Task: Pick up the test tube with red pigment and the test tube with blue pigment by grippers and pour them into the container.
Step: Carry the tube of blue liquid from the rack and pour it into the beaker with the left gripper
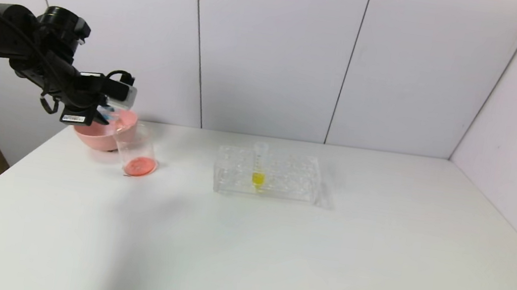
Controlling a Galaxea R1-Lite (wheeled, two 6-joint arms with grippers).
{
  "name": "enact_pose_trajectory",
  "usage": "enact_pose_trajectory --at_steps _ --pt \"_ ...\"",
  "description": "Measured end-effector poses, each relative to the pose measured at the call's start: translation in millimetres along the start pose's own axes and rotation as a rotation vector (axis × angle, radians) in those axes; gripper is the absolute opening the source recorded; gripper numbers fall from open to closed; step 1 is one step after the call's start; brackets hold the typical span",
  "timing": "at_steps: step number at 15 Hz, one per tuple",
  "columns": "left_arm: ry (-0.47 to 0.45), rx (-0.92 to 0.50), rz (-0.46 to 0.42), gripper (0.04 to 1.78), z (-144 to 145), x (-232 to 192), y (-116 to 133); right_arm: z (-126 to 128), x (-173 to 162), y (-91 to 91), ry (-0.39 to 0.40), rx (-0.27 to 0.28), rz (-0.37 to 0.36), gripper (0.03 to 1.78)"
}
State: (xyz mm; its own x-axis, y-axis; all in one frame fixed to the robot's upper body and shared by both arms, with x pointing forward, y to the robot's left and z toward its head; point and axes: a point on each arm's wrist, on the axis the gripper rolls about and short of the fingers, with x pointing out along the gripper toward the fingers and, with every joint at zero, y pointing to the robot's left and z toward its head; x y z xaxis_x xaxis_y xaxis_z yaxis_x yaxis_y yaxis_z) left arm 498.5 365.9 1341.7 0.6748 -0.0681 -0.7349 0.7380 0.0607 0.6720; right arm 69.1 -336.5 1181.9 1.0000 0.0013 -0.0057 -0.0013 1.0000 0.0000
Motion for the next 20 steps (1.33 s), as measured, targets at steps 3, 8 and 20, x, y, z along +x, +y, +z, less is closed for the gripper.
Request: enact_pose_trajectory --at_steps 3,8,20 --pt "0.001 0.004 0.000 0.45 1.6 0.6 0.1 0.0 0.0 0.0 0.000 0.000 0.000 1.77" --pt "0.029 0.012 -0.002 0.45 5.4 1.8 -0.1 0.0 0.0 0.0 0.000 0.000 0.000 1.77" --pt "0.073 0.024 -0.003 0.45 11.1 3.2 -0.2 0.0 0.0 0.0 0.000 0.000 0.000 1.77"
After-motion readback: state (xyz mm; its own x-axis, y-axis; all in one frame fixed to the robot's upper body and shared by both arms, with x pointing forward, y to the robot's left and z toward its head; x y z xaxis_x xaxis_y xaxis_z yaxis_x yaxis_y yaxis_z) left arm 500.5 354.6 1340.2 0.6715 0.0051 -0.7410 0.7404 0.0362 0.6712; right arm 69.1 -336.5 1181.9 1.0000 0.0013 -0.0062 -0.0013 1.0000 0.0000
